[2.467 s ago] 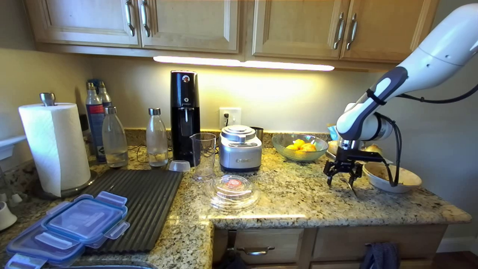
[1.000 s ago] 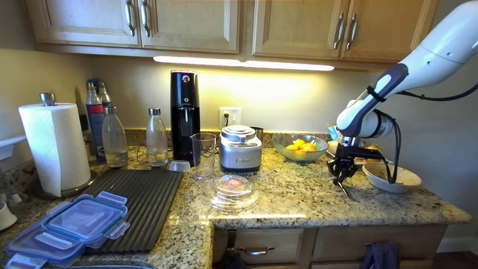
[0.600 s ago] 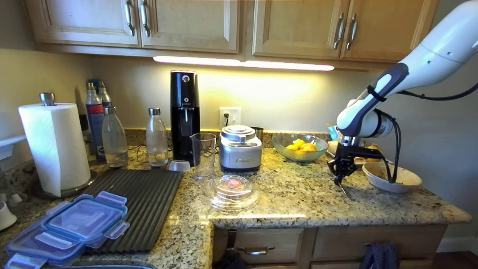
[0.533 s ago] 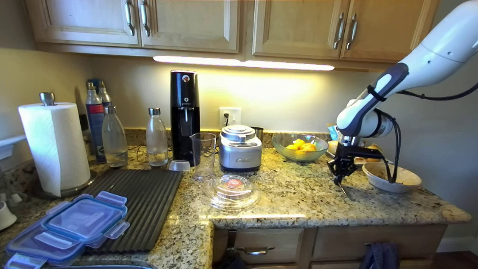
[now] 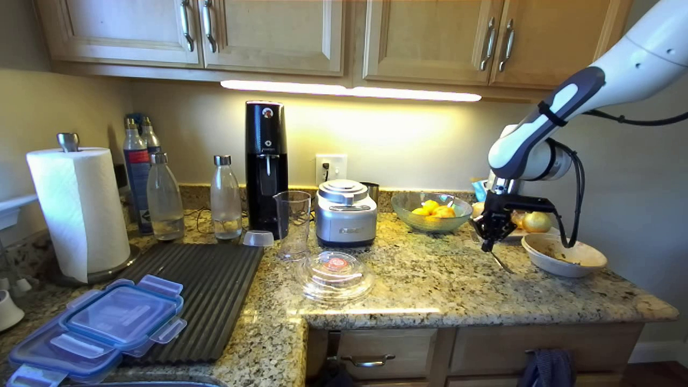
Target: Put the bowl on the left inside the bowl on the right then place the forks inside it
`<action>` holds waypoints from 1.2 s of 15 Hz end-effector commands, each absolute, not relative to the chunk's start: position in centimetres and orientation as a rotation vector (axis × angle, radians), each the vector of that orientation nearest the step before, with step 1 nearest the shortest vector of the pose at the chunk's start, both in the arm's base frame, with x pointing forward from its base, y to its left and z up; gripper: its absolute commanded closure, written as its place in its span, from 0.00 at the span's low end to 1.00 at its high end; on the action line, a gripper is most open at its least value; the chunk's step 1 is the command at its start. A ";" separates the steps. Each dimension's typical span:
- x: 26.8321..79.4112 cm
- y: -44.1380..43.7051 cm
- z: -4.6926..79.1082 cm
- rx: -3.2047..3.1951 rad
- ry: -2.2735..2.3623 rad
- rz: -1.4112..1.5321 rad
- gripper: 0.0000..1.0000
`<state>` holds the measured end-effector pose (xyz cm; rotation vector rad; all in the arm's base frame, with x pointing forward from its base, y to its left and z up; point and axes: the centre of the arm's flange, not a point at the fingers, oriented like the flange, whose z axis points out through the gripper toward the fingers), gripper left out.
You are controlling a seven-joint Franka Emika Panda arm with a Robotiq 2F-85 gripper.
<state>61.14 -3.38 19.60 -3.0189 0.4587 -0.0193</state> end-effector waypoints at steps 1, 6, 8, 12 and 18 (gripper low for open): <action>58.9 -4.1 24.7 -3.067 0.456 0.009 0.93; 58.6 -7.1 28.7 -3.110 0.528 0.048 0.93; 58.3 -8.9 29.3 -3.115 0.600 0.074 0.93; 57.3 -12.6 28.8 -3.088 0.764 0.139 0.93; 55.4 -17.1 27.3 -3.022 0.987 0.225 0.93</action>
